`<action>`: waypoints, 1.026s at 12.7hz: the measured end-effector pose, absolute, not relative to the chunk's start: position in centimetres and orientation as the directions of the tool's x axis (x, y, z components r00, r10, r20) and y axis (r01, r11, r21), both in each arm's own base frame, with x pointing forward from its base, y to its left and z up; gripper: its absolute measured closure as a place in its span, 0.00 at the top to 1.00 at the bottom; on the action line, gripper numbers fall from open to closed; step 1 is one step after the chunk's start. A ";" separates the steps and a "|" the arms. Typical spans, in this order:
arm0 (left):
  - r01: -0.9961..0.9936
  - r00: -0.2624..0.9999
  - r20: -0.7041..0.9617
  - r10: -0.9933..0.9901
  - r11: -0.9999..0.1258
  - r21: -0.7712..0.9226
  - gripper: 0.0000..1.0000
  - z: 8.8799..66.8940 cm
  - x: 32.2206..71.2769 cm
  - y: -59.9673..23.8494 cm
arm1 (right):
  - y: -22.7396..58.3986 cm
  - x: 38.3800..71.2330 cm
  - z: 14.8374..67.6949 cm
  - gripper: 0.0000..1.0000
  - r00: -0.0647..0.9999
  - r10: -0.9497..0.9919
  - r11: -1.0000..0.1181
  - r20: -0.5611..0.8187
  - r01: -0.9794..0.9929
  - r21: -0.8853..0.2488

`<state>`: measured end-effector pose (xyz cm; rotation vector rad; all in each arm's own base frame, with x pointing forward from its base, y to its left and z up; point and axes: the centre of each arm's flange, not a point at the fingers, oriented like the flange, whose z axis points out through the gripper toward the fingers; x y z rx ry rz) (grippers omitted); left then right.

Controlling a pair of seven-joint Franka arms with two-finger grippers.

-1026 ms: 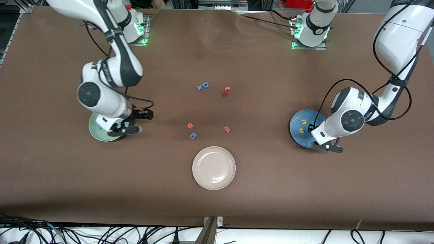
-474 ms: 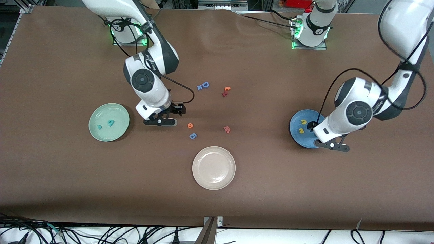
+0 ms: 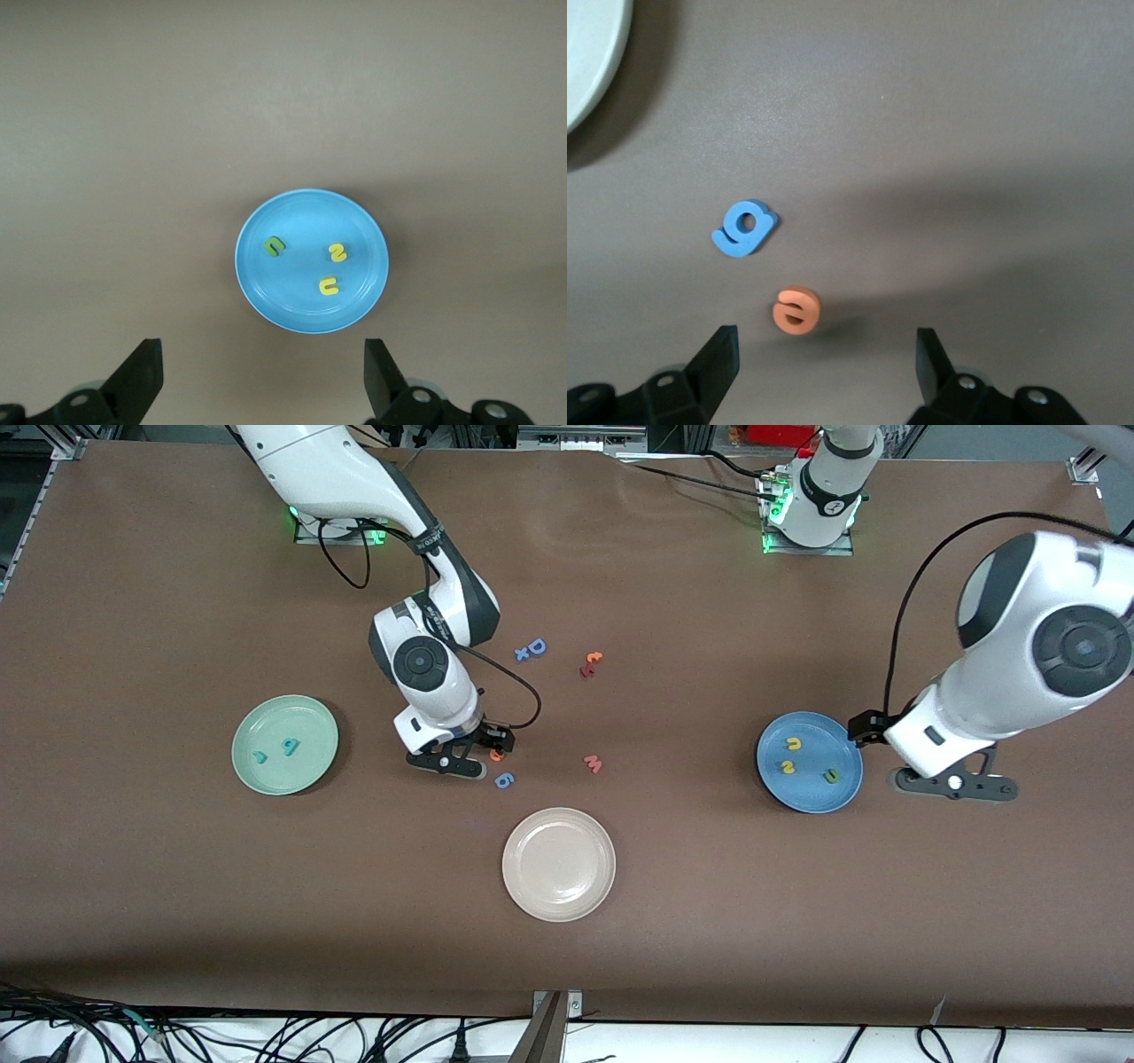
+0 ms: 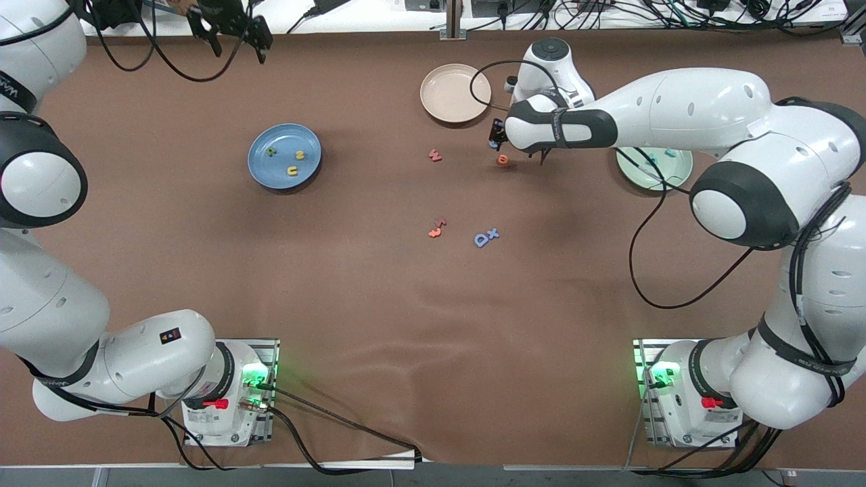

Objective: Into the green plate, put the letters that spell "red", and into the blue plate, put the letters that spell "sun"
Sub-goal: 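Grasp the orange e with the right gripper while the left gripper withdraws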

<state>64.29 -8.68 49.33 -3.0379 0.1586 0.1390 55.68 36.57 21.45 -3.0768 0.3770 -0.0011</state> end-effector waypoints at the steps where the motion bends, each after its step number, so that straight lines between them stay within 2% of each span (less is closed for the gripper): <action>1: -0.094 0.994 -0.069 -0.090 -0.993 -0.068 1.00 51.3 64.5 -8.6 | 36.9 55.7 21.4 0.90 0.961 -0.276 -0.960 -0.004 -0.276 -0.043; 5: -0.147 0.989 -0.045 -0.144 -0.985 -0.085 1.00 55.8 63.4 -8.4 | 37.2 55.5 19.5 0.89 0.937 -0.350 -0.936 -0.009 -0.350 -0.037; 8: -0.121 0.992 -0.033 -0.120 -0.992 -0.022 1.00 58.2 62.2 -6.4 | 37.2 55.5 18.9 0.88 0.935 -0.355 -0.934 -0.009 -0.355 -0.035; 13: -0.147 0.987 -0.063 -0.145 -0.989 -0.029 1.00 58.2 59.7 -4.8 | 37.1 55.4 18.3 0.83 0.933 -0.360 -0.932 -0.013 -0.361 -0.029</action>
